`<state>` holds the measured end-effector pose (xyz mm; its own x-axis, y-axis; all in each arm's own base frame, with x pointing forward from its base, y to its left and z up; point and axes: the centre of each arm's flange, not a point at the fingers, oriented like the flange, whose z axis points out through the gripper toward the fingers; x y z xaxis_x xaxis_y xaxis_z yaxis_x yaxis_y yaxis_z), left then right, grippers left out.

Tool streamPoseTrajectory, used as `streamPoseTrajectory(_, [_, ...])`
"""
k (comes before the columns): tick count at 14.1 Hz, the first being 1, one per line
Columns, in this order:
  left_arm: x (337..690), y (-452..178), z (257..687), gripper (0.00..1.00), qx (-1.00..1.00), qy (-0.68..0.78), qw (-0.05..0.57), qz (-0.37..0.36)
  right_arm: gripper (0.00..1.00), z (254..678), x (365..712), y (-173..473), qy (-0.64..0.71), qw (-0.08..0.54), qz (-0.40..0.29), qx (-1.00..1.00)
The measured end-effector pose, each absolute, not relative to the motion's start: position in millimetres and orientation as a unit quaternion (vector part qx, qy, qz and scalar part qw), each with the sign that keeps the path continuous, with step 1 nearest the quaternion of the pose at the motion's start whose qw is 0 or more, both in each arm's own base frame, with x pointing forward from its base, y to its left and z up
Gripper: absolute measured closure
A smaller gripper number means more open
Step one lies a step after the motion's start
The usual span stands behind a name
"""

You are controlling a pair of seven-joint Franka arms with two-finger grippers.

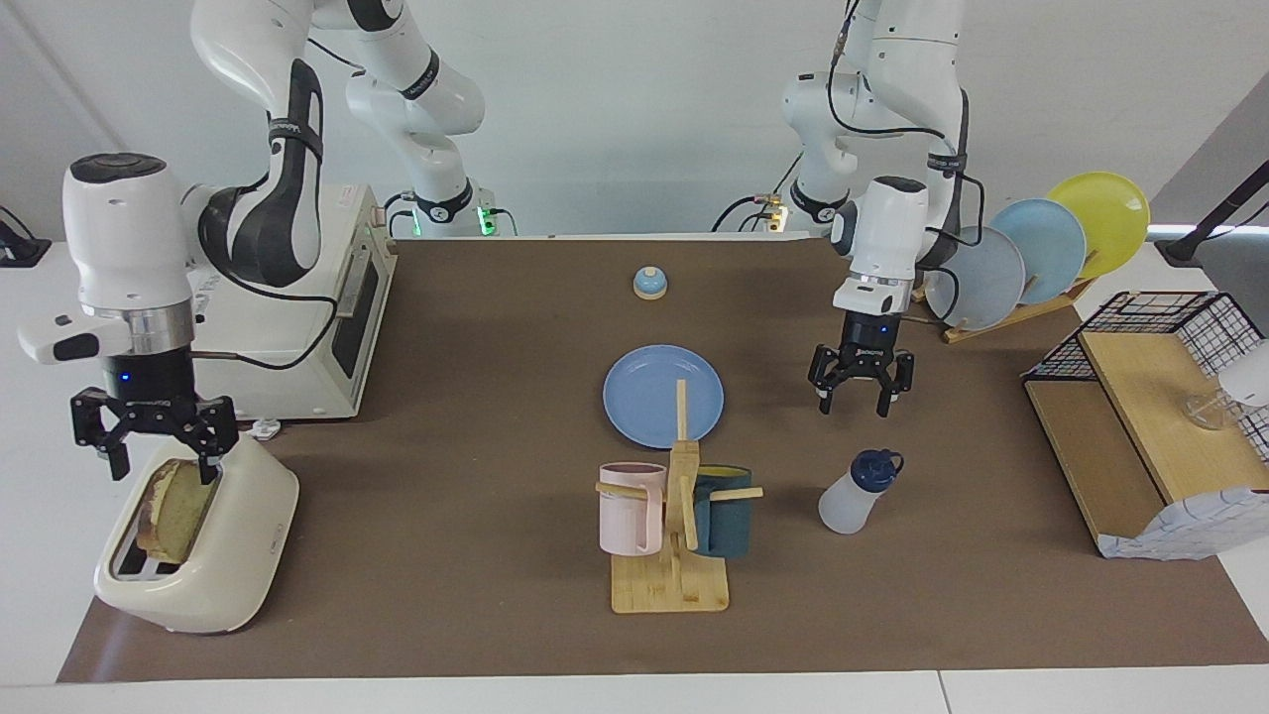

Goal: Put bread on plate and add seasoning
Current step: 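Reach the left gripper toward the white bottle with blue cap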

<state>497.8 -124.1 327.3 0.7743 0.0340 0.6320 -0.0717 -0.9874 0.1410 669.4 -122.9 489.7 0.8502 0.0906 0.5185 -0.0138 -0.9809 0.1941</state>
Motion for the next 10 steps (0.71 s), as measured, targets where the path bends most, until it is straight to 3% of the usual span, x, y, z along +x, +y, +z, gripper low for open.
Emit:
streamPoseTrajectory(1, [498.6,-127.9,322.4,0.00,0.936,-0.003,0.084,0.343,0.26,490.3,669.6,-122.5,0.021,0.096,0.273,0.957])
streamPoseTrajectory(2, [500.0,-133.0,319.0,0.00,0.934,0.003,0.088,0.347,0.26,489.8,669.6,-123.0,0.027,0.098,0.272,0.957])
streamPoseTrajectory(8, [524.6,-147.4,321.9,0.00,0.927,0.008,0.097,0.363,0.90,485.4,670.1,-126.1,0.097,0.121,0.260,0.953])
streamPoseTrajectory(10, [536.0,-149.7,320.8,0.00,0.925,0.009,0.098,0.366,0.91,487.3,670.8,-125.4,0.138,0.156,0.251,0.945])
